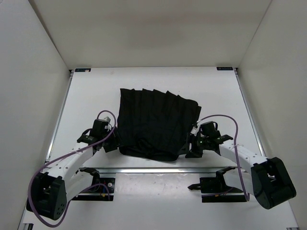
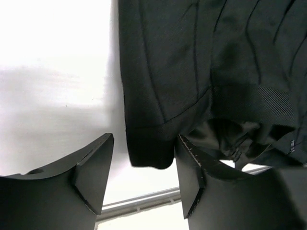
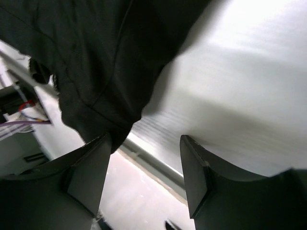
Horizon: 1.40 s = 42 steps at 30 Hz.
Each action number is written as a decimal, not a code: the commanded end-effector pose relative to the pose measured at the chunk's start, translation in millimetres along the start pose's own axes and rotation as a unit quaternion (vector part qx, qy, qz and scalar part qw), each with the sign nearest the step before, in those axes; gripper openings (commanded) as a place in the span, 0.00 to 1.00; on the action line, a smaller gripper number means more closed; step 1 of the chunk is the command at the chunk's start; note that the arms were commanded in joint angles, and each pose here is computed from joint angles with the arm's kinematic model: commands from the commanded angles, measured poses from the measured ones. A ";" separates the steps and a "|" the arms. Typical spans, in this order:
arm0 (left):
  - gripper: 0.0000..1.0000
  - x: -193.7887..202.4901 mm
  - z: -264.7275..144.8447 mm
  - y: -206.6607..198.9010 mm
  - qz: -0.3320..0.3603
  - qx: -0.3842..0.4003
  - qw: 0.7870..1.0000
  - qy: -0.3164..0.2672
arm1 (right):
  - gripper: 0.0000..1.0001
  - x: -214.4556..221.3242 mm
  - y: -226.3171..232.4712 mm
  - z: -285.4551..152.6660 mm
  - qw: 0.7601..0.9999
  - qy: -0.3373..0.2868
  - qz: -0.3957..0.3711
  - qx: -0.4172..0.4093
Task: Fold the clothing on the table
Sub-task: Fold the skirt
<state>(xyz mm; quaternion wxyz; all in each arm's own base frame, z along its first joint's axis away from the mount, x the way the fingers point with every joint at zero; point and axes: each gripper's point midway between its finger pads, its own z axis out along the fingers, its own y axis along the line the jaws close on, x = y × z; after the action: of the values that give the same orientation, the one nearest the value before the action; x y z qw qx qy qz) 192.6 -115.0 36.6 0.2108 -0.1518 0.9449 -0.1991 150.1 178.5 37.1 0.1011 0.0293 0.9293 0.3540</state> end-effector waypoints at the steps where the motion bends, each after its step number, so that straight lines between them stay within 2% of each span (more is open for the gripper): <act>1: 0.63 -10.4 3.6 -8.8 -0.003 0.022 1.000 -0.020 | 0.57 -4.5 21.5 3.7 0.999 -0.019 0.003 -0.042; 5: 0.63 -12.5 6.6 -9.8 0.002 0.026 0.999 -0.021 | 0.57 7.5 24.5 12.1 0.998 -0.010 0.020 -0.059; 10: 0.63 -14.6 10.5 -10.0 0.010 0.023 0.999 -0.021 | 0.57 3.9 34.0 17.5 0.996 -0.031 0.015 -0.076; 12: 0.61 -14.0 12.2 -11.2 0.007 0.030 0.999 -0.019 | 0.54 7.7 26.7 22.4 0.997 -0.031 0.031 -0.068; 14: 0.55 -15.1 14.1 -12.2 0.011 0.029 0.999 -0.018 | 0.46 3.4 30.8 23.9 0.996 -0.041 0.031 -0.078; 15: 0.52 -13.8 15.0 -11.9 0.012 0.027 0.999 -0.015 | 0.37 1.0 29.7 24.8 0.995 -0.048 0.036 -0.076; 16: 0.51 -14.1 16.3 -11.4 0.013 0.026 0.999 -0.017 | 0.18 -1.1 33.2 23.6 0.995 -0.054 0.028 -0.084; 19: 0.39 -14.9 17.8 -11.8 0.015 0.027 0.999 -0.021 | 0.04 -7.9 32.9 23.4 0.994 -0.069 0.035 -0.083; 22: 0.15 -18.1 17.3 -13.0 0.016 0.030 0.999 -0.027 | 0.00 -15.7 34.0 21.9 0.993 -0.082 0.034 -0.083; 23: 0.01 -17.2 17.2 -13.7 0.013 0.031 0.999 -0.025 | 0.00 -18.7 31.5 20.6 0.992 -0.089 0.037 -0.080; 26: 0.00 -20.9 14.8 -17.3 0.015 0.036 0.999 -0.026 | 0.00 -37.4 29.4 9.4 0.991 -0.117 0.029 -0.063; 28: 0.00 -32.1 13.0 -19.3 0.022 0.035 0.999 -0.033 | 0.00 -68.9 25.0 -10.3 0.985 -0.160 0.020 -0.062; 29: 0.00 -44.0 9.5 -25.2 0.029 0.047 0.998 -0.043 | 0.00 -73.0 21.1 -15.0 0.985 -0.161 0.025 -0.059; 31: 0.00 -58.0 15.3 -35.0 0.036 0.069 0.996 -0.035 | 0.00 -107.7 10.7 -37.8 0.979 -0.199 0.016 -0.053; 33: 0.00 -93.0 14.6 -59.6 0.060 0.093 0.993 -0.050 | 0.00 -136.7 6.5 -53.9 0.976 -0.214 0.005 -0.041; 34: 0.00 -98.8 24.0 -59.1 0.063 0.085 0.994 -0.040 | 0.00 -161.1 7.6 -65.1 0.973 -0.227 -0.011 -0.040; 35: 0.00 -118.4 29.0 -77.7 0.086 0.098 0.991 -0.039 | 0.00 -182.7 18.0 -71.0 0.973 -0.224 -0.033 -0.048; 38: 0.00 -213.3 11.0 -149.3 0.124 0.151 0.975 -0.102 | 0.00 -253.6 43.1 -100.7 0.965 -0.245 -0.079 -0.050; 39: 0.00 -227.7 7.3 -157.9 0.128 0.153 0.974 -0.112 | 0.00 -289.5 61.0 -118.7 0.955 -0.269 -0.115 -0.052; 40: 0.00 -260.5 -4.0 -177.3 0.139 0.159 0.967 -0.143 | 0.01 -300.9 63.5 -125.0 0.955 -0.270 -0.114 -0.047; 41: 0.00 -278.6 -6.0 -184.3 0.146 0.159 0.964 -0.157 | 0.00 -335.6 87.3 -153.2 0.937 -0.308 -0.158 -0.049; 42: 0.00 -312.9 -30.9 -200.8 0.153 0.163 0.954 -0.201 | 0.00 -361.1 107.3 -181.9 0.922 -0.338 -0.181 -0.048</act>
<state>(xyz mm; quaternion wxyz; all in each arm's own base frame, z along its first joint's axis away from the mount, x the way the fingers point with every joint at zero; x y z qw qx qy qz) 444.6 -183.7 170.2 0.3427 -0.0312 0.8887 -0.3030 418.7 114.3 203.1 0.3510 0.0548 0.8546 0.3788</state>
